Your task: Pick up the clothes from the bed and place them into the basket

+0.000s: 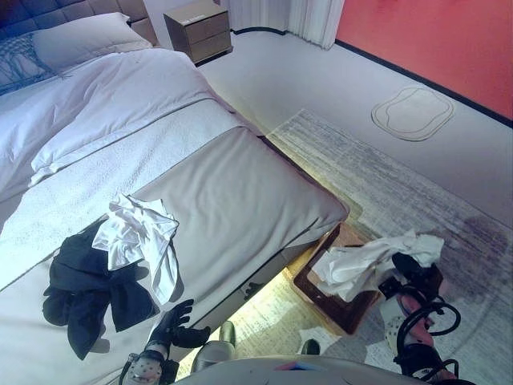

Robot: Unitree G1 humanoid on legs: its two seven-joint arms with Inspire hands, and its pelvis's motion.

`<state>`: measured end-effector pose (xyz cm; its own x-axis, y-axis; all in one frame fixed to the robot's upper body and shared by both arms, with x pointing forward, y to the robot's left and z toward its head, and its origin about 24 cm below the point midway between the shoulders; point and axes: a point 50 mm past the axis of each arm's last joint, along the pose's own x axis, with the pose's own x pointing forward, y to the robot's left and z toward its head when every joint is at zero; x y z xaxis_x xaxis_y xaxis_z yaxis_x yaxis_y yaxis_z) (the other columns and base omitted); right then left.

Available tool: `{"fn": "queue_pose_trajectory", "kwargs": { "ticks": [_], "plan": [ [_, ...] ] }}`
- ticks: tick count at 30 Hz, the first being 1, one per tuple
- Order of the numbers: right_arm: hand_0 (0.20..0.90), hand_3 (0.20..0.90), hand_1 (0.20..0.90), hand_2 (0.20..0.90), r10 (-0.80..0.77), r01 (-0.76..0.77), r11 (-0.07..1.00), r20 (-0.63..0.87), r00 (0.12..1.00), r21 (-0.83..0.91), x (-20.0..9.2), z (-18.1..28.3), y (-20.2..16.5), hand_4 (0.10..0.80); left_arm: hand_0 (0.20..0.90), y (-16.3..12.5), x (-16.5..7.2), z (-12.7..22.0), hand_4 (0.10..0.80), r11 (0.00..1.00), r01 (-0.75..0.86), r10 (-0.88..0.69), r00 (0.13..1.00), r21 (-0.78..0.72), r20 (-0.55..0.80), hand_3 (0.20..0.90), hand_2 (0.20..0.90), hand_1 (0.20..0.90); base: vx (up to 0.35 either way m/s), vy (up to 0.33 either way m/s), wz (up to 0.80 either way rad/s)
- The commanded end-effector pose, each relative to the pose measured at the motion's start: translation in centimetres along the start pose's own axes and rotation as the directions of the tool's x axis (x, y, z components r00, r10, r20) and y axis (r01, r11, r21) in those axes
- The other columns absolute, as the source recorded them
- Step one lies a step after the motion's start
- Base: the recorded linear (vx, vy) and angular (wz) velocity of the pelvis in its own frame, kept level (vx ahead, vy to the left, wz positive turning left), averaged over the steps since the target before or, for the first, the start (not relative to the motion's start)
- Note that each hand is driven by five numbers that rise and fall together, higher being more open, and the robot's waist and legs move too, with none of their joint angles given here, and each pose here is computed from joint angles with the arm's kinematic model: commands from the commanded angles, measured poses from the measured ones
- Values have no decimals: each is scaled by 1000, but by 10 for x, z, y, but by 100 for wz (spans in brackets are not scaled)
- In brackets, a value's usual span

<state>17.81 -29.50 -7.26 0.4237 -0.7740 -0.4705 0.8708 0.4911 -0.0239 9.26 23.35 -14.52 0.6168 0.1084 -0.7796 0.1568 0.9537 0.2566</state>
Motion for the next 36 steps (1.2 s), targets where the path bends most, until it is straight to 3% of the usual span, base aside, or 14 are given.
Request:
{"fn": "queue_pose_trajectory", "kwargs": {
  "ticks": [1, 4, 8, 21, 22, 28, 36],
  "plan": [
    [300, 200, 300, 300, -19, -2, 994, 195, 981, 106, 22, 61, 0, 100, 900, 14, 7, 20, 800, 997, 3, -9, 997, 72, 82, 900, 900, 900, -122, 14, 11],
    [300, 200, 300, 300, -52, 32, 994, 196, 979, 102, 30, 69, 0, 100, 900, 14, 12, 37, 800, 996, 23, -34, 990, 82, 137, 900, 900, 900, -235, 11, 16],
    [300, 200, 300, 300, -56, 22, 994, 309, 950, 112, 39, 113, 19, 100, 900, 2, 20, 66, 800, 996, 57, -74, 967, 75, 242, 900, 900, 900, -309, 52, 10],
    [300, 200, 300, 300, -26, -5, 998, 469, 883, 65, 45, 227, 46, 100, 900, 0, 18, 96, 800, 996, 74, -91, 922, 59, 376, 900, 900, 900, -127, -5, -2],
    [900, 900, 900, 900, -28, -3, 998, 467, 884, 66, 45, 228, 46, 800, 900, 1, 18, 97, 800, 996, 74, -90, 921, 56, 378, 900, 900, 900, -40, 19, 3],
    [900, 900, 900, 900, -96, 38, 991, 492, 865, 126, 44, 261, 35, 800, 900, -2, 16, 102, 800, 996, 85, -90, 908, 30, 410, 900, 900, 900, -19, 22, 0],
    [900, 900, 900, 900, 10, -27, 999, 477, 879, 29, 44, 267, 41, 800, 900, -2, 18, 100, 800, 993, 115, -103, 917, -6, 385, 900, 900, 900, 24, 34, -3]
  ]
}}
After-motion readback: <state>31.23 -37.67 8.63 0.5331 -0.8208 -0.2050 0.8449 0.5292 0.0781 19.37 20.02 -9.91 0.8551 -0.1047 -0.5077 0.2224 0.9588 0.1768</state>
